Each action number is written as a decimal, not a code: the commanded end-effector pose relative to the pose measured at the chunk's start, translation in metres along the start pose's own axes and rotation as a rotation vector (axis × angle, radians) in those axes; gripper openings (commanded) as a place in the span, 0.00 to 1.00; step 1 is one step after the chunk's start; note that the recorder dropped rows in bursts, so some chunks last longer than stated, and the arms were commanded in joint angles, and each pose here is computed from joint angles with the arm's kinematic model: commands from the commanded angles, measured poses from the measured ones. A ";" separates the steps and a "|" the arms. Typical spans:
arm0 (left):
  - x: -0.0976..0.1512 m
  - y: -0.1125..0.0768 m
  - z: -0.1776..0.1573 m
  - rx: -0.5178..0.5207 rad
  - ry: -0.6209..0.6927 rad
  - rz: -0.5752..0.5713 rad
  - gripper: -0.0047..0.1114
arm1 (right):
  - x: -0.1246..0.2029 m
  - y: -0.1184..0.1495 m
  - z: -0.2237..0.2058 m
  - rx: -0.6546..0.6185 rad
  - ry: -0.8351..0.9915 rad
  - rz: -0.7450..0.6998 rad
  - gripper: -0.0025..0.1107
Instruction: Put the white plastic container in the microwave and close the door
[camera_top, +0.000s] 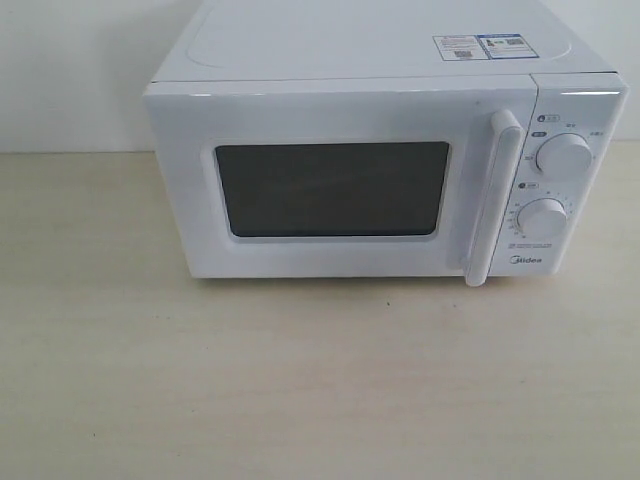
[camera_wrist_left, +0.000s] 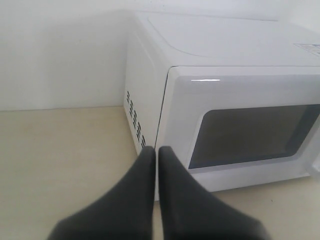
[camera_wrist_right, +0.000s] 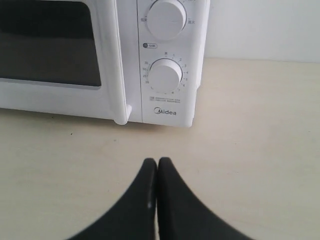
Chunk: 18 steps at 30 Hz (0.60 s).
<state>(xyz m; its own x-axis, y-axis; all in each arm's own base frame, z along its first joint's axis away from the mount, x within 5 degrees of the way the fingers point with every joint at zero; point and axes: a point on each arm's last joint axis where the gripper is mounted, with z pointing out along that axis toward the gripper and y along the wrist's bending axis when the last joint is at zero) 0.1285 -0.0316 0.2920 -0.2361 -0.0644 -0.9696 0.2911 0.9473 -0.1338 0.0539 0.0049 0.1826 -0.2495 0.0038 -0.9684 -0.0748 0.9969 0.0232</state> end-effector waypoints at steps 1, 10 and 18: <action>0.000 0.000 -0.001 -0.008 -0.008 0.001 0.08 | -0.001 -0.001 -0.001 0.017 -0.010 -0.013 0.02; 0.000 0.001 -0.001 -0.010 -0.009 0.001 0.08 | -0.001 -0.001 -0.001 0.016 -0.010 -0.005 0.02; 0.000 0.001 -0.001 -0.010 -0.009 0.001 0.08 | -0.001 -0.001 -0.001 0.016 -0.010 -0.005 0.02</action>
<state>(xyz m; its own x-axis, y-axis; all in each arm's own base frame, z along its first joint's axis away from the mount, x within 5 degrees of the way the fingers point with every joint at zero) 0.1285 -0.0316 0.2920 -0.2361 -0.0644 -0.9696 0.2911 0.9473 -0.1338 0.0540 0.0045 0.1826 -0.2493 0.0031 -0.9684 -0.0677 0.9975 0.0206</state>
